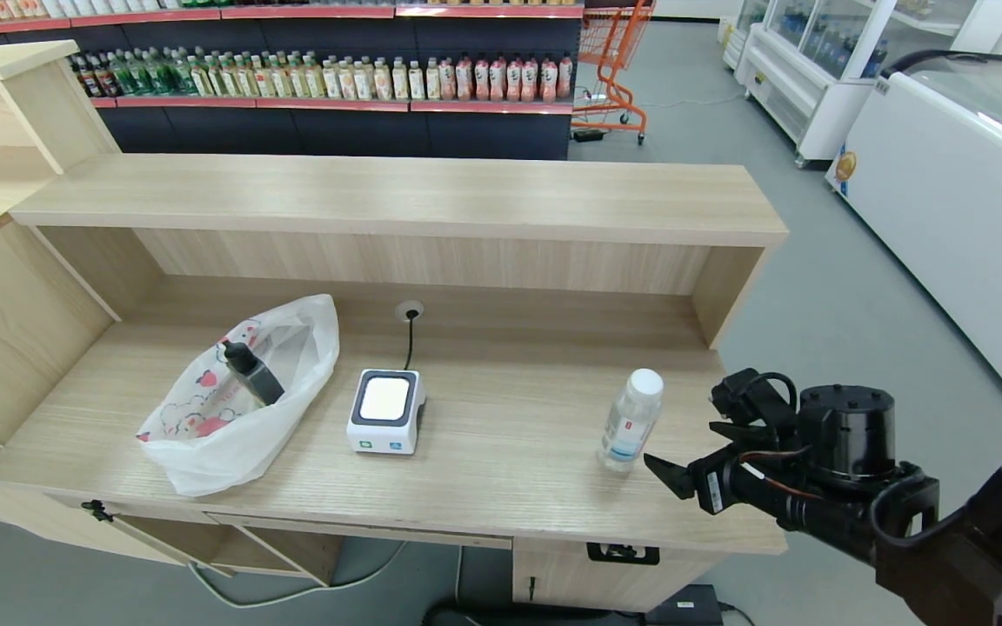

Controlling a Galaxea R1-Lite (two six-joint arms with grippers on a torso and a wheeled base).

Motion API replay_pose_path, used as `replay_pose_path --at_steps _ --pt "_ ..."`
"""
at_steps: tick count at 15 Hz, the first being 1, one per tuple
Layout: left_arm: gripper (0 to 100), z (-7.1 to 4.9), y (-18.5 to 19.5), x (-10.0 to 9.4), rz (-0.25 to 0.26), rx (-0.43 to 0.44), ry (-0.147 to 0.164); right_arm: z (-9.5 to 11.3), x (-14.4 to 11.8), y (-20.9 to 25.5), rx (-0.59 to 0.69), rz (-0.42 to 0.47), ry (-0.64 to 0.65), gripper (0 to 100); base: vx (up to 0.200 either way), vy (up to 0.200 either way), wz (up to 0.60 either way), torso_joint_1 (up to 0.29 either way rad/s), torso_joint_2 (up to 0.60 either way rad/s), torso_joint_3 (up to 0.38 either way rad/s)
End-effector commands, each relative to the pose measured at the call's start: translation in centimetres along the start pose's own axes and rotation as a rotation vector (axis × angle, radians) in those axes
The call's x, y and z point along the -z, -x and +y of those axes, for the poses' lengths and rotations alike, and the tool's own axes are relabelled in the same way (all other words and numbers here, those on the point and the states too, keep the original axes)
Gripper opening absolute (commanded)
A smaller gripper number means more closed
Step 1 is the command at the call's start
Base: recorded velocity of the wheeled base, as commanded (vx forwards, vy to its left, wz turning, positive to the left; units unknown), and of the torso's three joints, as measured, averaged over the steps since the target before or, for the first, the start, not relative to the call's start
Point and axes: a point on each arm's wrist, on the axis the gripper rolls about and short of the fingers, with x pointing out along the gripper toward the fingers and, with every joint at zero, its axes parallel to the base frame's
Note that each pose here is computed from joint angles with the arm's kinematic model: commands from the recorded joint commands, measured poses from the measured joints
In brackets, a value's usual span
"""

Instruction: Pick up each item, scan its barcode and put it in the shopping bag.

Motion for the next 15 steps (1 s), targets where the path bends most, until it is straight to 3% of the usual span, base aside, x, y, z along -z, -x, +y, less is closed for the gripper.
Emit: replay_pose_path --at_steps 1,15 --pt "100 0.0 0.0 0.0 0.001 0.000 0.000 0.1 0.2 -0.8 -0.006 0.001 0.003 100 0.000 0.000 0.00 0.000 0.00 0.000" --pt "100 0.0 0.0 0.0 0.000 0.000 0.000 1.0 -0.8 -6.3 -0.026 -0.073 0.042 100 0.000 0.000 0.00 0.000 0.00 0.000"
